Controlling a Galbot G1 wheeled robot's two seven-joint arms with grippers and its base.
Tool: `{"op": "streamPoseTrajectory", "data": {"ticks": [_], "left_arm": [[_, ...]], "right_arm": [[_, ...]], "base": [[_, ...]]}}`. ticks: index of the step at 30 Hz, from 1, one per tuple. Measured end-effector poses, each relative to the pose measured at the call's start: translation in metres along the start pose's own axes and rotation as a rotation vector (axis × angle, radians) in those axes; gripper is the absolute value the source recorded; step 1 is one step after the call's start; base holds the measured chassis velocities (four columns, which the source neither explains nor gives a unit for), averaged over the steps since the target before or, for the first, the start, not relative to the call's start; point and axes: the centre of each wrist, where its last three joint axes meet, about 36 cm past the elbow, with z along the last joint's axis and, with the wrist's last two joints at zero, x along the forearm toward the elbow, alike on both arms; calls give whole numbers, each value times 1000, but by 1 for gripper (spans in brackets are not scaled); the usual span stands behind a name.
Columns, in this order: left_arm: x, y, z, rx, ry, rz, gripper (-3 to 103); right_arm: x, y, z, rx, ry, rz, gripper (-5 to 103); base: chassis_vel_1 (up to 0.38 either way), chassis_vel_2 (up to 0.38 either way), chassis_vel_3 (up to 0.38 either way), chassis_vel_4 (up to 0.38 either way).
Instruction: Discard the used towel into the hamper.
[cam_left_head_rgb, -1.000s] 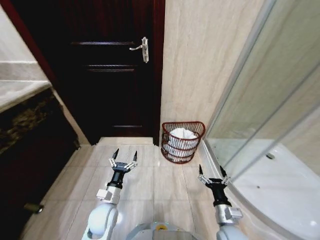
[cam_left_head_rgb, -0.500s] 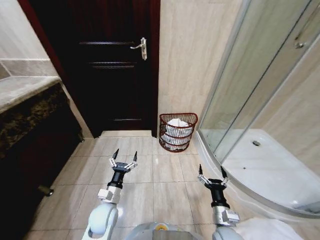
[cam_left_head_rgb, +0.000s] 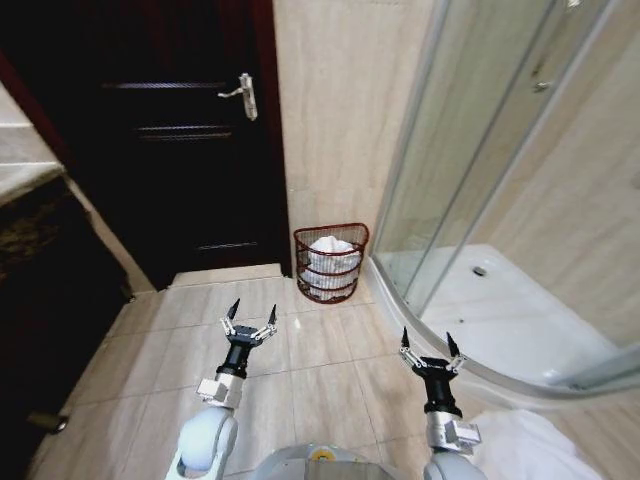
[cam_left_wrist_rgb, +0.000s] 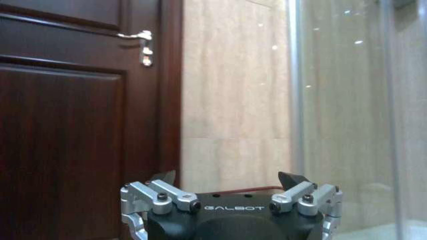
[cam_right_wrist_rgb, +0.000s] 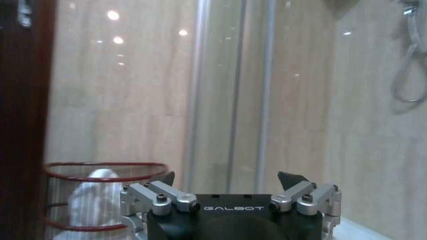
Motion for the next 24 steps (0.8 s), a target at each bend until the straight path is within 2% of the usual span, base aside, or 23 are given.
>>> {"op": "streamPoseTrajectory", "data": {"ticks": [24], "left_arm": [[1, -2, 2, -5, -9, -1, 100]], "right_arm": [[4, 0, -7, 8, -7, 29, 100]], "base": [[-126, -124, -122, -135]]}}
